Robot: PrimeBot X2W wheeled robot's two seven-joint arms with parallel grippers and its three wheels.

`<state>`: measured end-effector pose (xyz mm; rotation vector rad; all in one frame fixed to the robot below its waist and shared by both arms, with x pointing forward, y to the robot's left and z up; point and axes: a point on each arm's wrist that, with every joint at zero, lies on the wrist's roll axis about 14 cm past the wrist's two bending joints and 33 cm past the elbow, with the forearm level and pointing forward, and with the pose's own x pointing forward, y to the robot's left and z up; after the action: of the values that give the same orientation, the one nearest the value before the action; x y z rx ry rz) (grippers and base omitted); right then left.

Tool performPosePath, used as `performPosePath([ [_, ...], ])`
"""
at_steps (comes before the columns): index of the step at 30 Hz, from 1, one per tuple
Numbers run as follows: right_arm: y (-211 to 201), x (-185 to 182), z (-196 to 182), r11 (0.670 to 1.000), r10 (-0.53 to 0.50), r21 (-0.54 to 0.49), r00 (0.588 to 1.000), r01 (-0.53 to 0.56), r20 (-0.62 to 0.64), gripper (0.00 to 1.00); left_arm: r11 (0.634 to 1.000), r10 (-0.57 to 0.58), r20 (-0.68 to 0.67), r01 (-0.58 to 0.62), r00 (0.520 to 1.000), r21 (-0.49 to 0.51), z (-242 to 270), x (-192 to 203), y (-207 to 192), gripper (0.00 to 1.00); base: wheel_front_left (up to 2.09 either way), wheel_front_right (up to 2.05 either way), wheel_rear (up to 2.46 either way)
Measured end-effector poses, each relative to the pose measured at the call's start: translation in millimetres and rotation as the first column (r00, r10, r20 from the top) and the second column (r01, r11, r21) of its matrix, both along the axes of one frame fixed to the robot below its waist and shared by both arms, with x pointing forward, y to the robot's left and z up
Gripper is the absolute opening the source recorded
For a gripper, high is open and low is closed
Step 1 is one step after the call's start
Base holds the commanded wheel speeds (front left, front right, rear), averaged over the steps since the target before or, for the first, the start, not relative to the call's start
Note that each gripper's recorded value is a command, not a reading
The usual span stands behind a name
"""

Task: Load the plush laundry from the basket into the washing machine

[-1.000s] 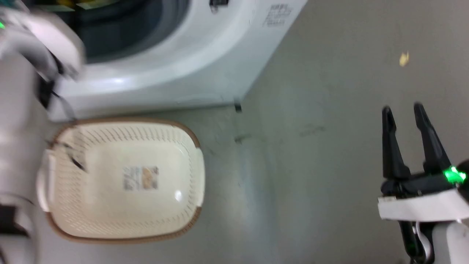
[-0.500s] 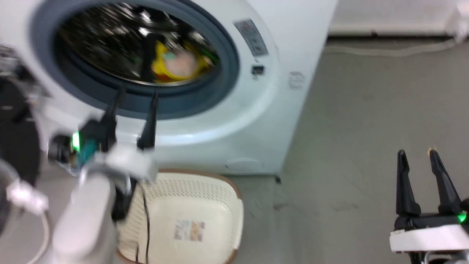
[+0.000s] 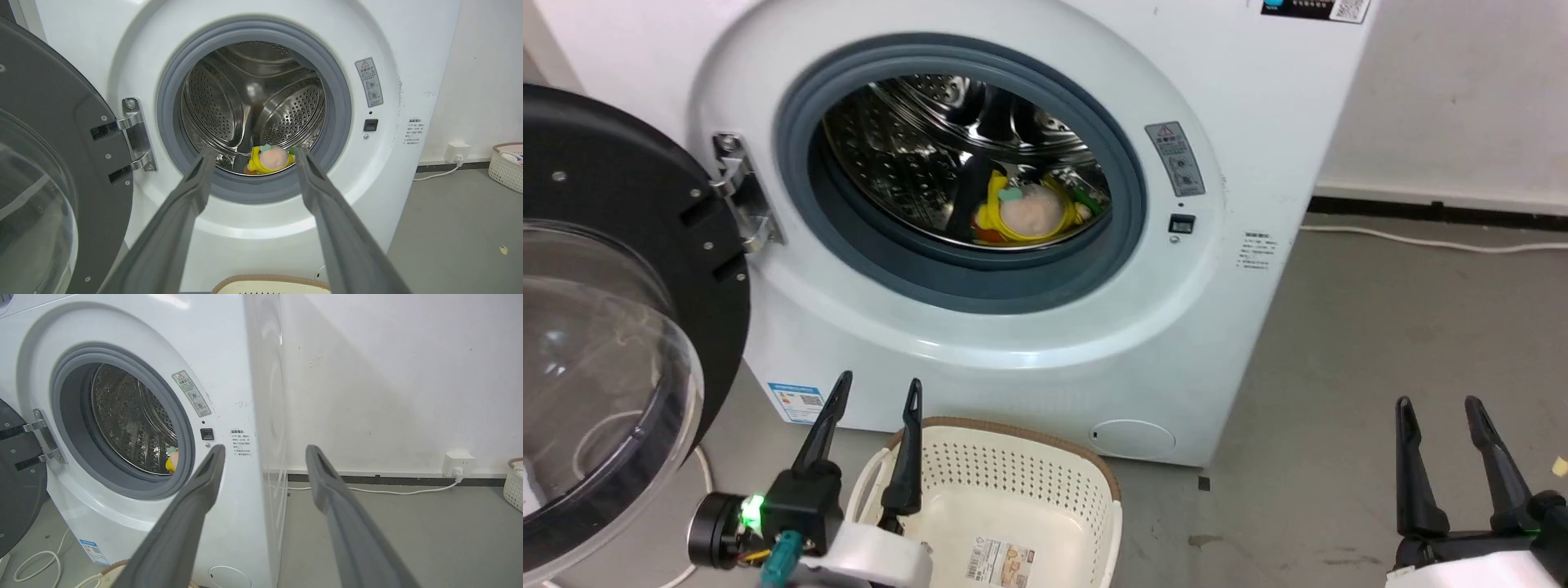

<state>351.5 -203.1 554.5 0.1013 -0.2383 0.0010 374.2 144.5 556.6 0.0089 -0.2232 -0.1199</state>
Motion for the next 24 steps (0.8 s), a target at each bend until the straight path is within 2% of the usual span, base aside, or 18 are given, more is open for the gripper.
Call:
performPosePath([
  [11, 15, -3, -13, 0.999, 0.043, -0.008, 0.998, -0.043, -0.041, 1.00, 0.999, 0.007, -0.059, -0.005, 0.998, 0.032, -23, -14, -2, 1.00, 0.00, 0.00, 0.00],
  [24, 18, -3, -18, 0.998, 0.054, -0.009, 0.997, -0.055, -0.058, 1.00, 0.998, 0.055, -0.116, -0.054, 0.992, 0.009, -40, -15, 9, 1.00, 0.00, 0.00, 0.00],
])
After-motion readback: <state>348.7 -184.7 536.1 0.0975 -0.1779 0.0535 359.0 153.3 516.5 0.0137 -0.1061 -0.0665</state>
